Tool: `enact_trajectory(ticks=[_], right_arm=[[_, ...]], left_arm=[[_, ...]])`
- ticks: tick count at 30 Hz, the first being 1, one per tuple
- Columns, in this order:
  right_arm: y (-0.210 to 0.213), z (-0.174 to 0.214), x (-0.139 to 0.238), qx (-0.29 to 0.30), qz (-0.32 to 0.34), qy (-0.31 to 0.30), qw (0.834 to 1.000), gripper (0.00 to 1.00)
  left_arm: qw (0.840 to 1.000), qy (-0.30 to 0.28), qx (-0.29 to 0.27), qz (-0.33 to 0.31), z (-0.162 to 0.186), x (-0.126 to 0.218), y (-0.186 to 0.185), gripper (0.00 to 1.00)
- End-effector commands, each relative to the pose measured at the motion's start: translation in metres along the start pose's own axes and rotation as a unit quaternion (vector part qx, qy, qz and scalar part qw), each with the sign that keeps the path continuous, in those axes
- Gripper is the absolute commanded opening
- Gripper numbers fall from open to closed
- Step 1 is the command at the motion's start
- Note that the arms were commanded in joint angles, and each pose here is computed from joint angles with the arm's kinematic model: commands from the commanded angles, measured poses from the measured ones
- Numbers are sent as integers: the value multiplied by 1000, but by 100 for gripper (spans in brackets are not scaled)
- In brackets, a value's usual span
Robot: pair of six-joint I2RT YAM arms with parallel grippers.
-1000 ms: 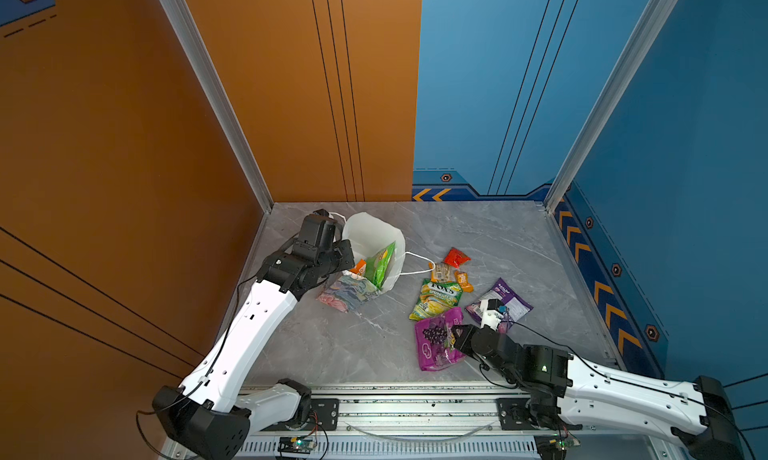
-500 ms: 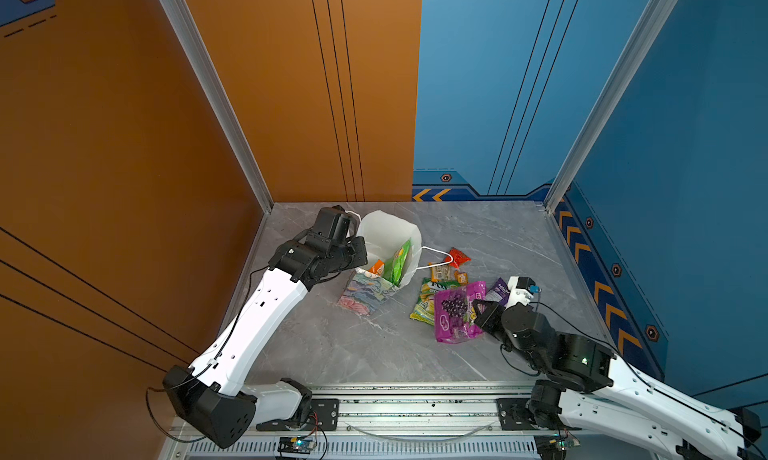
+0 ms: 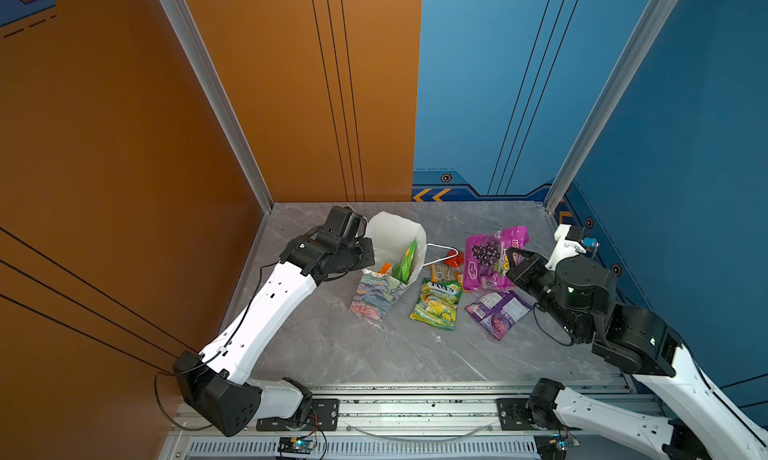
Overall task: Place the snacks into the paper bag
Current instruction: 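Lift the Lot100 bag with the right gripper toward the paper bag, then lower the Lot100 bag into the paper bag held by the left gripper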
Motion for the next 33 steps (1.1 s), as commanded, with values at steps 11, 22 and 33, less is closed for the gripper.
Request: enact_trajectory(ticks=[11, 22, 33], right_arm=[[142, -36, -41, 55, -128, 21, 990, 0], [177, 18, -82, 58, -139, 76, 986, 0], [182, 59, -112, 50, -129, 114, 984, 0]], left_arm=[[997, -45, 38, 44, -13, 22, 2, 0], [997, -47, 44, 49, -12, 24, 7, 0], [997, -35, 36, 64, -8, 26, 2, 0]])
Point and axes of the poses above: each gripper's point midway between its finger pads, its own x axis back along the fingers, its own y axis along the line the jaws close on, z = x × y, the point moved 2 cm from there along x, back along the fingers, and after that the axes turned 13 degrees about x, right-handed, at the moved point
